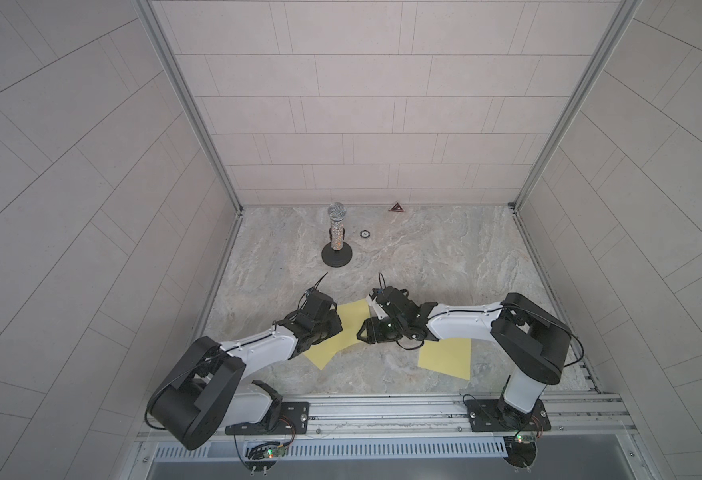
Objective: Fold the square paper diagonally
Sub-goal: Fold the paper at the center of the board.
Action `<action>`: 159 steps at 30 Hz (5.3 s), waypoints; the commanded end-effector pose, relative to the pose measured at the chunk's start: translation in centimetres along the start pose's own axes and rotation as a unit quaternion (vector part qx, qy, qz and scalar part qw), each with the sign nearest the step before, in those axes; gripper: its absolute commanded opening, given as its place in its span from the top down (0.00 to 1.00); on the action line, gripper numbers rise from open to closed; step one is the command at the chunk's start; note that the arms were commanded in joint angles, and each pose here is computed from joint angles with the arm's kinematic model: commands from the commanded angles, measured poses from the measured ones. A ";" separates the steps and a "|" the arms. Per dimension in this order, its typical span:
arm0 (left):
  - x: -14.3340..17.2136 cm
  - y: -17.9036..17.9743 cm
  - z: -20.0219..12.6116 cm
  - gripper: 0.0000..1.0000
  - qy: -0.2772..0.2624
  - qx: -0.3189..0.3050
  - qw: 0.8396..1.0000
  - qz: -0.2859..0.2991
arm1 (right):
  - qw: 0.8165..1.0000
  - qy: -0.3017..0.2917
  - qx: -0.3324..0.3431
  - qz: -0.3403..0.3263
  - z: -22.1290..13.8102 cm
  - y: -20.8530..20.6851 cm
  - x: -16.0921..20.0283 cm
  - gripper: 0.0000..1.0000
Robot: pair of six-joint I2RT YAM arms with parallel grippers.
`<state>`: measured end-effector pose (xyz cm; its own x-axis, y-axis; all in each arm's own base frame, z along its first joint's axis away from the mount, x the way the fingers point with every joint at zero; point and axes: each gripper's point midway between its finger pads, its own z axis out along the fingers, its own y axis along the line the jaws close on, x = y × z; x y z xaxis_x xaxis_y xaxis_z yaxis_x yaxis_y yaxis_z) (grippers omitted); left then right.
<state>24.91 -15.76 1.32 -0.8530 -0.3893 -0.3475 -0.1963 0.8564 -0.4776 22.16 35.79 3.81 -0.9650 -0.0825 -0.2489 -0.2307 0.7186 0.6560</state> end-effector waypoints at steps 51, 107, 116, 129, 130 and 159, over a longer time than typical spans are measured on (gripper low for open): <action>3.9 7.3 -0.6 0.95 0.042 -0.124 0.991 0.017 | 0.969 -0.132 -0.056 0.203 0.8 -0.9 1.9 0.48; 5.1 9.9 -1.7 1.00 0.036 -0.158 0.987 -0.013 | 0.925 -0.282 -0.105 0.232 1.6 1.4 -0.3 0.61; 5.0 11.3 -2.1 1.00 0.032 -0.197 0.980 -0.008 | 0.927 -0.279 -0.071 0.242 1.2 -0.9 2.3 0.66; 5.0 11.6 -2.3 1.00 0.027 -0.200 0.979 -0.004 | 0.930 -0.278 -0.057 0.233 1.3 -1.5 2.9 0.80; 5.0 11.5 -2.3 1.00 0.027 -0.199 0.980 -0.004 | 0.931 -0.278 -0.057 0.231 1.4 -1.4 2.9 0.81; -3.8 4.9 -11.2 0.59 -0.133 -0.135 0.981 0.033 | 0.977 -0.205 0.051 0.008 -4.5 7.9 -2.0 1.00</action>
<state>22.32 -8.69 8.66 -0.7204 -0.4295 -0.5445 -0.2650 0.8961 -0.3561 22.53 40.72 13.78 -0.8181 0.3878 -0.4247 -0.1010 0.6301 0.7699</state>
